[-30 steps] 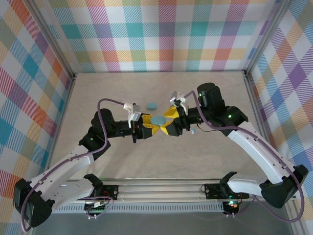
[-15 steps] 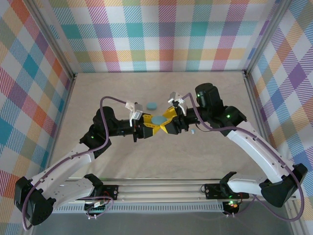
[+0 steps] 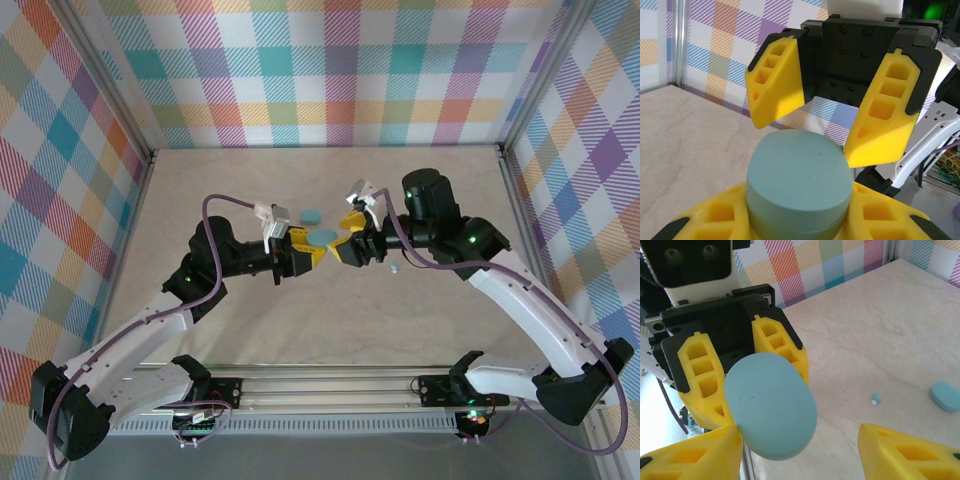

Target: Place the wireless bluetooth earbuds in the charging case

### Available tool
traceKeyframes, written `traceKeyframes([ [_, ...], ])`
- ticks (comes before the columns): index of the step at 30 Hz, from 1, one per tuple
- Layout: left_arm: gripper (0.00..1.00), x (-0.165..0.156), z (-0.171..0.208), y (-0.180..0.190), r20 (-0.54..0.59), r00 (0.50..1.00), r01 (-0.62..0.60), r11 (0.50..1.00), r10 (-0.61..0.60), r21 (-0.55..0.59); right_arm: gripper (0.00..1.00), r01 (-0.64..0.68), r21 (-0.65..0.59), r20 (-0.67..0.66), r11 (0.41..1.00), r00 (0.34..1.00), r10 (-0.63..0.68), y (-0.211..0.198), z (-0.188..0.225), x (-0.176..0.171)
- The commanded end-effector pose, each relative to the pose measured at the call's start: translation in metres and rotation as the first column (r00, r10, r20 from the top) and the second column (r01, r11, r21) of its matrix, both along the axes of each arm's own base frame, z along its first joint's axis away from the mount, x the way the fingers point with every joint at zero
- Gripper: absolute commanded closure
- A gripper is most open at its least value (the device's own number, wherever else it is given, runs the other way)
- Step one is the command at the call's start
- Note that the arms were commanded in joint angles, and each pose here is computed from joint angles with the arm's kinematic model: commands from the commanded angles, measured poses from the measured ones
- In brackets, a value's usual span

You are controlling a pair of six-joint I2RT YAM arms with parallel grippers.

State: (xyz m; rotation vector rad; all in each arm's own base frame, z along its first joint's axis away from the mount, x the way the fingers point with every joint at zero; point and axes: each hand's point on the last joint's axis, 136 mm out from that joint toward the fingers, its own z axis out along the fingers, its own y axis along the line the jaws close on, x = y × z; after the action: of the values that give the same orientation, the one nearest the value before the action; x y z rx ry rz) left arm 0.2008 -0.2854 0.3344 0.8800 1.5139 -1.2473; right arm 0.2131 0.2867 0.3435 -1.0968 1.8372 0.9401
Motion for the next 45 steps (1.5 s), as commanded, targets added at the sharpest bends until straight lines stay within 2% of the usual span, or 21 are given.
traceKeyframes([
  [1, 1.0, -0.033, 0.024, -0.003, 0.069, 0.987, 0.145, 0.988, -0.142, -0.046, 0.38, 0.172, -0.018, 0.041, 0.985, 0.984, -0.171, -0.011, 0.005, 0.035],
  [20, 1.0, -0.035, 0.017, -0.007, 0.056, 0.983, 0.176, 0.984, -0.174, -0.038, 0.39, 0.38, 0.0, 0.065, 0.925, 0.923, -0.379, -0.035, 0.017, 0.065],
  [31, 1.0, -0.026, 0.01, -0.006, 0.056, 0.992, 0.117, 0.993, -0.116, -0.012, 0.37, 0.349, 0.026, 0.015, 0.937, 0.937, -0.35, -0.035, 0.02, 0.056],
  [33, 1.0, -0.025, 0.01, -0.005, 0.058, 0.993, 0.107, 0.994, -0.106, -0.008, 0.37, 0.286, 0.037, 0.017, 0.958, 0.958, -0.286, -0.031, 0.019, 0.044],
  [35, 1.0, -0.025, 0.01, -0.004, 0.061, 0.993, 0.105, 0.994, -0.105, -0.006, 0.33, 0.159, 0.07, 0.031, 0.985, 0.986, -0.162, -0.024, 0.02, 0.021],
  [39, 1.0, -0.025, 0.01, -0.004, 0.059, 0.993, 0.105, 0.995, -0.104, -0.001, 0.23, -0.043, 0.115, 0.035, 0.992, 0.999, 0.039, -0.017, 0.016, -0.019],
  [45, 1.0, -0.027, 0.012, -0.004, 0.058, 0.992, 0.114, 0.993, -0.113, -0.009, 0.2, -0.122, 0.127, 0.011, 0.984, 0.993, 0.122, -0.015, 0.013, -0.037],
])
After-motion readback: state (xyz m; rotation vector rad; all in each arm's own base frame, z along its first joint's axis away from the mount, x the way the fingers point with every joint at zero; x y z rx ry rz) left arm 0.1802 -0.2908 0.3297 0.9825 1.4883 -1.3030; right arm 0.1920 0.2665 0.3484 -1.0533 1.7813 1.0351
